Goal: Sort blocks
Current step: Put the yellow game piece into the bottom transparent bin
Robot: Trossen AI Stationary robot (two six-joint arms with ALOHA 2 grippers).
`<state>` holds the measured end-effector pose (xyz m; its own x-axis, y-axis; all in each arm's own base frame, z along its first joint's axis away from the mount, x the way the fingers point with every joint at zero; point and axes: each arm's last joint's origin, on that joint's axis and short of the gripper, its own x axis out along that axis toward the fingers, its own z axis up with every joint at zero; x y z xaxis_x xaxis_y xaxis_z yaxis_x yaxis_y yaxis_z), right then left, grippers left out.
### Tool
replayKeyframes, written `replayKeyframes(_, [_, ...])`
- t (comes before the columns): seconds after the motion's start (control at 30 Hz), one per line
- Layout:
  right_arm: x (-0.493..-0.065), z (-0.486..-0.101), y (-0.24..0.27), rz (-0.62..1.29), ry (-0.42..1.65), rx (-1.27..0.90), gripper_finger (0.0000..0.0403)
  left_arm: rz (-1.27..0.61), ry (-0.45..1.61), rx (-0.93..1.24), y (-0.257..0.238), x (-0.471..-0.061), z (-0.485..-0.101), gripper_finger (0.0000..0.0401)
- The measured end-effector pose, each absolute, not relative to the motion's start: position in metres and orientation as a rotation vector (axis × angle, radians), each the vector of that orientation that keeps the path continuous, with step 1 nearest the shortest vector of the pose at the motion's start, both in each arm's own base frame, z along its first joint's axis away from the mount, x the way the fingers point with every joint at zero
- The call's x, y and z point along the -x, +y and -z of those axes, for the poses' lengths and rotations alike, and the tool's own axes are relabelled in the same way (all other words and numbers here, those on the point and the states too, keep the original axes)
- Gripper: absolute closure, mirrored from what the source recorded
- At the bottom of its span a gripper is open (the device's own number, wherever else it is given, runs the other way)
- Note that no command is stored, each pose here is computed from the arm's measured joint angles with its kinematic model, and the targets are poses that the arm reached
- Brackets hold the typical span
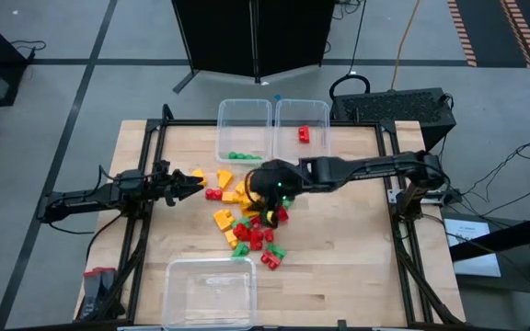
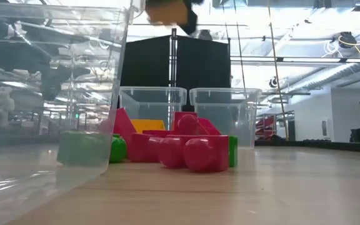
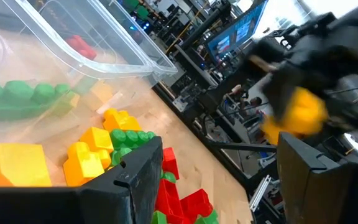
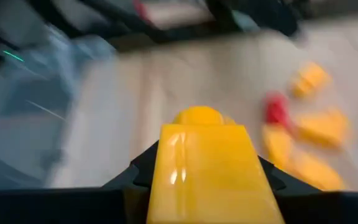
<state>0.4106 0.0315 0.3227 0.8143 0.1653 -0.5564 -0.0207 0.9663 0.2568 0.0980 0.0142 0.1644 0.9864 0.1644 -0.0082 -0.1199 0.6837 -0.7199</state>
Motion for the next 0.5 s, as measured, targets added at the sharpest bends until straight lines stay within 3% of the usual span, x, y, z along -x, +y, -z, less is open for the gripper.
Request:
replayKeyframes(0.1, [-0.425, -0.324, 0.046, -0.198, 0.483, -0.252, 0.0283, -0.159, -0.059, 0.803, 0.014, -0.098, -0.164, 0.0191])
replayKeyframes(0.5, [-0.452, -0.294, 0.109, -0.498, 0.343, -0.260, 0.0283, -0.129, -0.034, 0.801, 0.013, -0.099, -0.163, 0.0191])
